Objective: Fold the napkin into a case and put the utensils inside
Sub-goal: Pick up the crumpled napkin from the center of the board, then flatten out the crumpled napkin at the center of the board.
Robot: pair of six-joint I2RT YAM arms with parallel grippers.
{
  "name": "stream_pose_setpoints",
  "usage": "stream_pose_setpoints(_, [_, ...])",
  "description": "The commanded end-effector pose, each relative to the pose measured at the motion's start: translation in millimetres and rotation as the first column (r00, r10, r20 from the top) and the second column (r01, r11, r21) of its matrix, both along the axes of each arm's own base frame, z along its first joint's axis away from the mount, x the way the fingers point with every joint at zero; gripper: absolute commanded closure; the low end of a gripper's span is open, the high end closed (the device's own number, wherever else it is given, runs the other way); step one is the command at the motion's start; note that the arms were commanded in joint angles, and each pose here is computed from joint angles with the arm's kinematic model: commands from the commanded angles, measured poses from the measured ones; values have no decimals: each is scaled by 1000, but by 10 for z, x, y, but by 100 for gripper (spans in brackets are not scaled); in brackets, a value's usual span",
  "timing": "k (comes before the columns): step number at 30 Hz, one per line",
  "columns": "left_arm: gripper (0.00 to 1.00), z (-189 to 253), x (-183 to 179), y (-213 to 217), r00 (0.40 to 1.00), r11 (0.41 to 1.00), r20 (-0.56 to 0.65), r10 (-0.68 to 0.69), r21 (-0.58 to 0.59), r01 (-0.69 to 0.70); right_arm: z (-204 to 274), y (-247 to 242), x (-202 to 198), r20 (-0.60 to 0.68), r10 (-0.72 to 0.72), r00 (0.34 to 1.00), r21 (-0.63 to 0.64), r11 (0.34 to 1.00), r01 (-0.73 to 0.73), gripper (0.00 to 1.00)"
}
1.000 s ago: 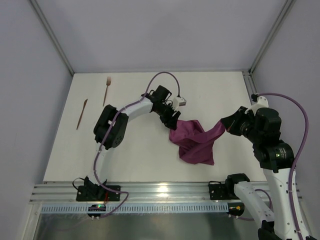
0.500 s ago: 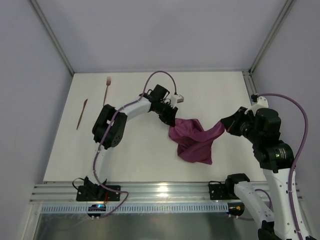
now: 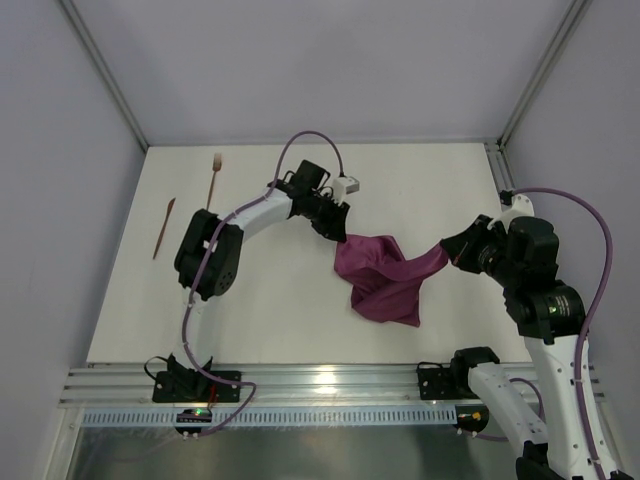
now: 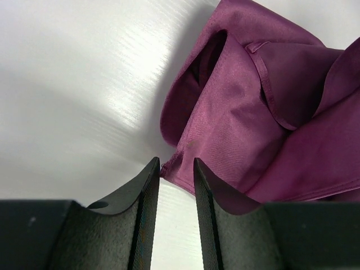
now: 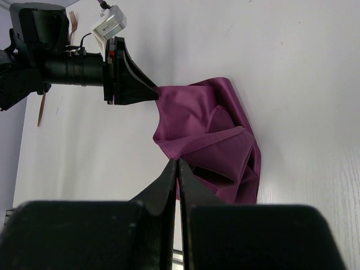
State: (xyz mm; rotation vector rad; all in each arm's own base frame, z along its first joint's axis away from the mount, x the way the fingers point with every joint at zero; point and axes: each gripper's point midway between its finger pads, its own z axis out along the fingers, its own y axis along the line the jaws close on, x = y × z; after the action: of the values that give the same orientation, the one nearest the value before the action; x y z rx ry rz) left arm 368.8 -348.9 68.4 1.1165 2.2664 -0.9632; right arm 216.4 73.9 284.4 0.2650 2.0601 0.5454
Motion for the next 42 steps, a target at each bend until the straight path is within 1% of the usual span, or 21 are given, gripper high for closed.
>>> stream_pose_setpoints(1, [68,127,102,-33,999,1000,37,11,-5,-11,144,-14,27,54,-6,999,1,1000,6,96])
stream_pose_setpoints(3, [69,100,121,-32,999,1000,38,12,3,-12,144,-11,26,54,-3,999,-1,1000,4,96])
stream_pose_setpoints(5, [76,75,130,-41,999,1000,36,12,2,-12,128,-14,30,50,-5,999,-1,1000,5,96])
stream_pose_setpoints(6, [89,89,133,-53,999,1000,30,18,-4,-18,128,-10,33,51,-3,999,-1,1000,4,96])
stream_pose_setpoints(8, [100,114,146,-72,999,1000,30,26,-15,-25,107,-10,36,46,-4,999,0,1000,4,96])
stream_pose_setpoints(13, [100,318,109,-20,999,998,10,47,-38,-47,80,7,83,39,-1,999,6,1000,0,96])
stream_pose_setpoints(14, [100,503,91,5,999,996,15,51,-69,-50,81,19,103,40,1,999,12,1000,-2,96])
stream_pose_setpoints(16, [100,669,171,239,994,990,6,109,-92,-108,111,66,221,44,13,999,30,999,-14,96])
stream_pose_setpoints(17, [100,951,195,339,990,984,42,132,-128,-125,223,109,289,77,30,997,44,998,-34,96])
stream_pose_setpoints(19, [100,1206,320,720,975,969,61,215,-135,-205,273,158,459,69,44,997,52,997,-48,96])
stream_pose_setpoints(23, [100,1974,364,1448,919,944,230,320,-157,-289,859,195,694,163,54,985,54,996,-64,96])
stream_pose_setpoints(24, [100,2243,293,1630,885,936,306,351,-158,-316,947,212,711,178,62,982,57,996,-73,96])
stream_pose_setpoints(26, [100,2416,151,1915,853,925,359,378,-129,-356,1203,234,679,227,71,971,68,994,-88,96])
stream_pose_setpoints(27, [100,2647,-11,2031,821,929,438,368,-129,-347,1269,256,637,240,83,967,70,992,-103,96])
stream_pose_setpoints(30, [100,2779,-327,2274,780,921,508,366,-78,-381,1459,244,423,279,93,956,67,991,-116,96])
stream_pose_setpoints(31, [100,2958,-513,2362,738,913,559,376,-90,-397,1479,258,338,284,104,953,67,990,-128,96])
stream_pose_setpoints(33, [100,2993,-748,2445,725,910,579,372,-75,-408,1506,251,101,295,109,949,79,987,-138,96])
stream_pose_setpoints(35, [100,3156,-1023,2550,679,903,632,374,-81,-422,1394,265,-75,262,119,958,95,984,-149,96])
stream_pose_setpoints(37, [100,3194,-1242,2642,669,896,645,369,-57,-440,1402,249,-341,285,125,950,97,983,-158,96])
stream_pose_setpoints(38, [100,3273,-1371,2732,635,882,673,379,-56,-468,1349,238,-449,264,125,956,100,983,-156,96])
stream_pose_setpoints(42, [100,3530,-1690,2917,566,850,721,400,-61,-523,1506,156,-869,314,107,943,88,986,-141,96])
